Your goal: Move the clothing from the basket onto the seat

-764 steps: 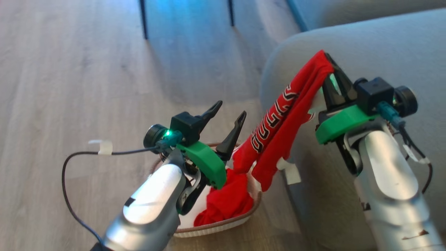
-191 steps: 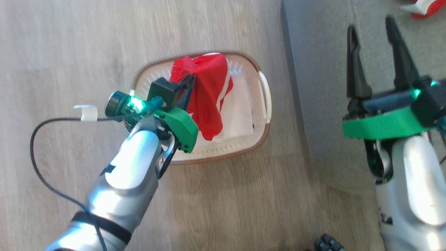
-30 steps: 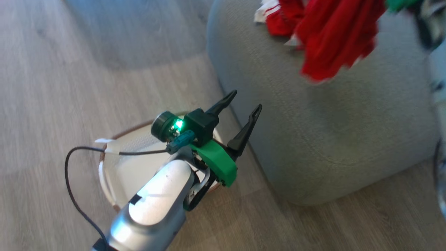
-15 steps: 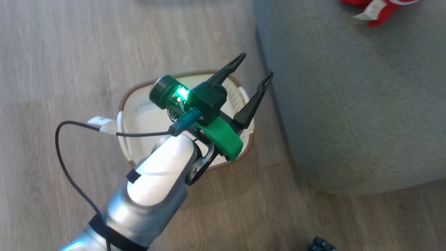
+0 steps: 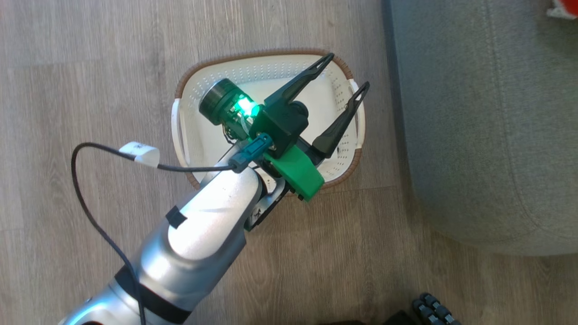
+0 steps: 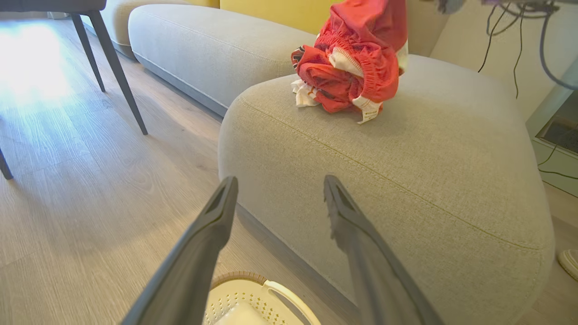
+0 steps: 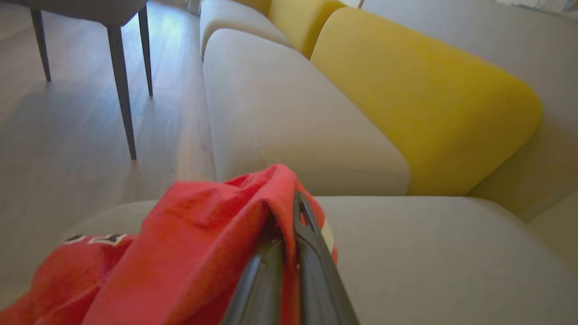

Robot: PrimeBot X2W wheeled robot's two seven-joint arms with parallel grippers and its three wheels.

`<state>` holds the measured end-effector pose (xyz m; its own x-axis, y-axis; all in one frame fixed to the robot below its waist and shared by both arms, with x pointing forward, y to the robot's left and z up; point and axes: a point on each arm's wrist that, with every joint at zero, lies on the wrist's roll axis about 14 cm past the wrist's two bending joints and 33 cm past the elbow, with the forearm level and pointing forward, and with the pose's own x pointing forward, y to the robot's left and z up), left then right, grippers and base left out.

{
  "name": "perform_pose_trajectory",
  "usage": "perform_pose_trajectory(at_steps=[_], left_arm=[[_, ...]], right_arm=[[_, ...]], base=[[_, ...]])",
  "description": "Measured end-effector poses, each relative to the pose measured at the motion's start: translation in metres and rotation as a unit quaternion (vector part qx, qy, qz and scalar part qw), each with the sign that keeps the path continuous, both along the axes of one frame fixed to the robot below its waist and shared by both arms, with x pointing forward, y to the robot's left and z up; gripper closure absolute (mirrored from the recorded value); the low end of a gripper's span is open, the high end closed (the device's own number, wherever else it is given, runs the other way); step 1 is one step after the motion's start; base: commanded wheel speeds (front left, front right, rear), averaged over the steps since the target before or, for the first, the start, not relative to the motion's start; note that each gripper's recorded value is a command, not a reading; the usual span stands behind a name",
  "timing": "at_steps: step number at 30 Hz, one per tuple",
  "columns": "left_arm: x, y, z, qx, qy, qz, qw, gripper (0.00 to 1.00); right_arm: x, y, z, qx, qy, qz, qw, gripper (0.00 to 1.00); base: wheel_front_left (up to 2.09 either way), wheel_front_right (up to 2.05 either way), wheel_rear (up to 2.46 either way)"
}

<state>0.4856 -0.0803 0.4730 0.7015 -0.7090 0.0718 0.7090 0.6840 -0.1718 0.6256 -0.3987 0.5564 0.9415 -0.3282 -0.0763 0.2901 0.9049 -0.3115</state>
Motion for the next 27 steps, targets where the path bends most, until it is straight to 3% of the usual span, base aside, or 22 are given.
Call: perform_pose_trajectory(at_steps=[5,16,17,18,19,20,21,27], left_arm=[[0.001,0.001,-0.008,0.003,0.007,-0.001,1.000,0.00],[0.003,-0.004,-0.011,0.007,0.004,-0.011,1.000,0.00],[0.002,-0.004,-0.012,0.009,0.005,-0.011,1.000,0.00],[0.002,-0.004,-0.012,0.010,0.005,-0.012,1.000,0.00],[0.002,-0.004,-0.013,0.012,0.005,-0.013,1.000,0.00],[0.001,-0.004,-0.013,0.013,0.004,-0.013,1.000,0.00],[0.001,-0.004,-0.012,0.014,0.004,-0.014,1.000,0.00],[-0.001,-0.008,-0.003,0.017,-0.007,-0.015,1.000,0.00]], right_arm=[[-0.008,0.010,-0.045,0.016,0.040,0.003,0.999,1.00],[-0.016,0.017,-0.075,0.037,0.060,-0.002,0.997,1.00],[-0.017,0.018,-0.078,0.038,0.064,-0.002,0.997,0.87],[-0.019,0.019,-0.080,0.039,0.066,-0.001,0.997,0.65],[-0.020,0.019,-0.081,0.039,0.066,-0.002,0.997,0.20],[-0.022,0.018,-0.080,0.040,0.066,-0.004,0.997,0.20],[-0.023,0.017,-0.079,0.039,0.066,-0.004,0.997,0.00],[-0.030,0.015,-0.064,0.040,0.052,-0.007,0.998,0.00]], base=[[0.00,0.00,0.00],[0.00,0.00,0.00],[0.00,0.00,0.00],[0.00,0.00,0.00],[0.00,0.00,0.00],[0.00,0.00,0.00],[0.00,0.00,0.00],[0.00,0.00,0.00]])
